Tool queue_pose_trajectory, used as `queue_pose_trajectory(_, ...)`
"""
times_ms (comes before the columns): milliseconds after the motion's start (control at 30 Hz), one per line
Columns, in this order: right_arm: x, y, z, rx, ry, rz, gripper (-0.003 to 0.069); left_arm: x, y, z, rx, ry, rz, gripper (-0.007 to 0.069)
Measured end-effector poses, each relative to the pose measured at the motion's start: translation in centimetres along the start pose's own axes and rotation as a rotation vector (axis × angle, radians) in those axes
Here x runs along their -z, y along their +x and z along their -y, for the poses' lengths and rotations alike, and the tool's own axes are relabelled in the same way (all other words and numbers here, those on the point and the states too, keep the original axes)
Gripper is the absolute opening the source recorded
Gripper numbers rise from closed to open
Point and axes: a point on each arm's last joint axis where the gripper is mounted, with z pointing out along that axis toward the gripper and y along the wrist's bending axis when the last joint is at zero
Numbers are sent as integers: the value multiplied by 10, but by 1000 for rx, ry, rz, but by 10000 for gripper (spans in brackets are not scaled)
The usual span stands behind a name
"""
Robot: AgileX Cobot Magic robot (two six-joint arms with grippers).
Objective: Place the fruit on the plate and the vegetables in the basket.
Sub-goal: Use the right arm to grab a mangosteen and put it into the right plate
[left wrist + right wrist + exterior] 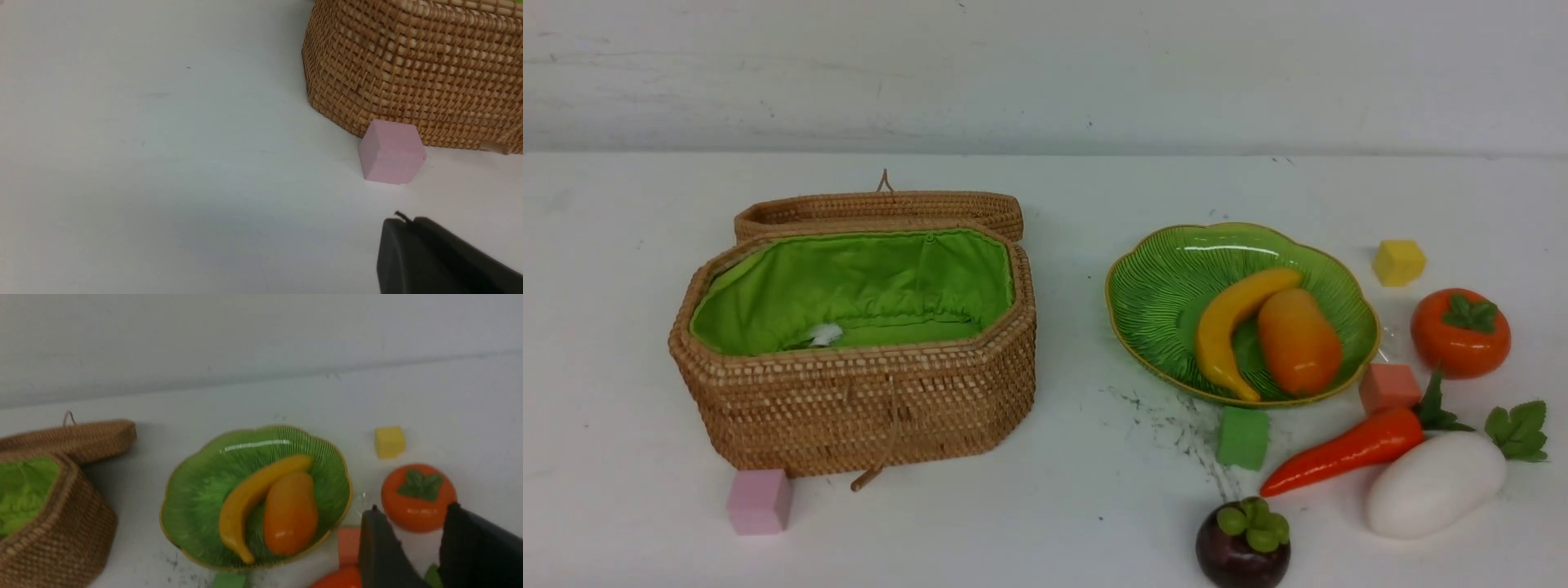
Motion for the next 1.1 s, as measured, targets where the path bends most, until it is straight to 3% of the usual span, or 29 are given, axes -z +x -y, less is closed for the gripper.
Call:
queue_pose_trajectory(367, -49, 26, 1, -58, 1, -433, 246, 0, 0, 0, 0, 0, 0, 6)
queue_pose_trajectory(667, -58, 37, -1, -107, -22, -582, 302, 0, 0, 0, 0, 0, 0, 8)
queue_pose_trajectory(967, -83, 25, -16, -7, -114, -696, 543, 0, 0, 0, 0, 0, 0, 15)
queue_pose_trajectory(1100, -103, 36, -52, 104, -232, -797, 646, 0, 0, 0, -1, 0, 0, 20)
